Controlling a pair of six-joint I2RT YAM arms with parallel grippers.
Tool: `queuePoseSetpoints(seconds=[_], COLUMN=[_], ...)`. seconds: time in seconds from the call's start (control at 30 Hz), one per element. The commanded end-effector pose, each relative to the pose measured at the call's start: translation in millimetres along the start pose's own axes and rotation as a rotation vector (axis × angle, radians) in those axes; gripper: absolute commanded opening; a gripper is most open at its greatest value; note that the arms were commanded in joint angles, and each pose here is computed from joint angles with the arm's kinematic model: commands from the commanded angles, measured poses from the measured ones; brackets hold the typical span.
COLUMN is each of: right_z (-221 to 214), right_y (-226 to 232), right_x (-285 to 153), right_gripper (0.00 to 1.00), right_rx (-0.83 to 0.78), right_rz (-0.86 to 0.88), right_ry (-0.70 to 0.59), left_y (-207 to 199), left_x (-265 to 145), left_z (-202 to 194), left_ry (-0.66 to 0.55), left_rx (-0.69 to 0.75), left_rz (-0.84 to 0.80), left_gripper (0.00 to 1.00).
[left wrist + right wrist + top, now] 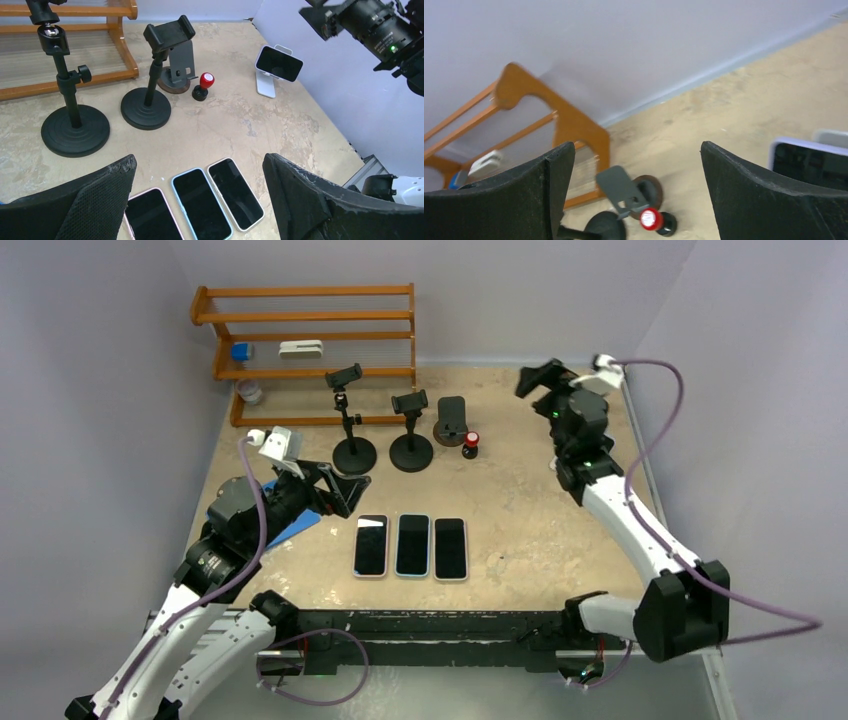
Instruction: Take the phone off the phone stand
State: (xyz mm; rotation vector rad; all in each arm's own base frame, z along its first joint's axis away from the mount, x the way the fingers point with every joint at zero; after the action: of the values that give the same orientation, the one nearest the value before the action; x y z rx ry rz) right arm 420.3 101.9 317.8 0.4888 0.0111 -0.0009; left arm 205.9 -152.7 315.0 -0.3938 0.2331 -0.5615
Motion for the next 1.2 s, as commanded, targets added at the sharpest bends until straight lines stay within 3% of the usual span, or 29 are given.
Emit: queuePoseSetpoints(seconds=[0.0,0.27,0.6,0.9,1.17], right_z=[31.0,16.8,-1.2,12.6,34.6], right_y=[-29.9,-137.5,-196.1,-213.9,-200.8], right_x=[-19.9,-54.0,-57.8,-37.9,-16.3], right_gripper=[0.97,0.96,0.96,0.95,0.91], right_rx=[0.17,0.303,0.286,0.174,-0.099], right_rz=[-0.01,-0.248,-0.449,-0.554,-0.563], right_ry=[-0.083,-0.181,-0.191,-0.158,-0.136], left_y=[-13.9,-22.5,-30.7,-33.2,-34.6], left_x=[-2.3,-6.1,-14.0,-15.2,-13.0], left_z=[15.0,14.2,15.7,15.3,13.1], left_ry=[-0.052,-0.051,-0.066,-0.065,-0.053], left_rx=[0.005,0.0,0.008,0.009,0.01], left_rz=[-0.057,-0.094,-0.123,-0.135,-0.143], left_gripper=[0.96,0.96,0.96,0.96,0.95])
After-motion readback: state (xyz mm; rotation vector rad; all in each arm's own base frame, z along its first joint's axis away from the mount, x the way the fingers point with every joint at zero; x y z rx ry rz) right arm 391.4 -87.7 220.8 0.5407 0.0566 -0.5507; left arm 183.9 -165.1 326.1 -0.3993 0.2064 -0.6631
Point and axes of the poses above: each gripper's point midway between its finger pads, its own x axis out along the fingers, its own y axis along the line the jaws close on, z = x × y, the point moved 1 cm from there along -x, back along the fingers, and after that the axes turned 3 degrees about -x, right-handed, at the moved point
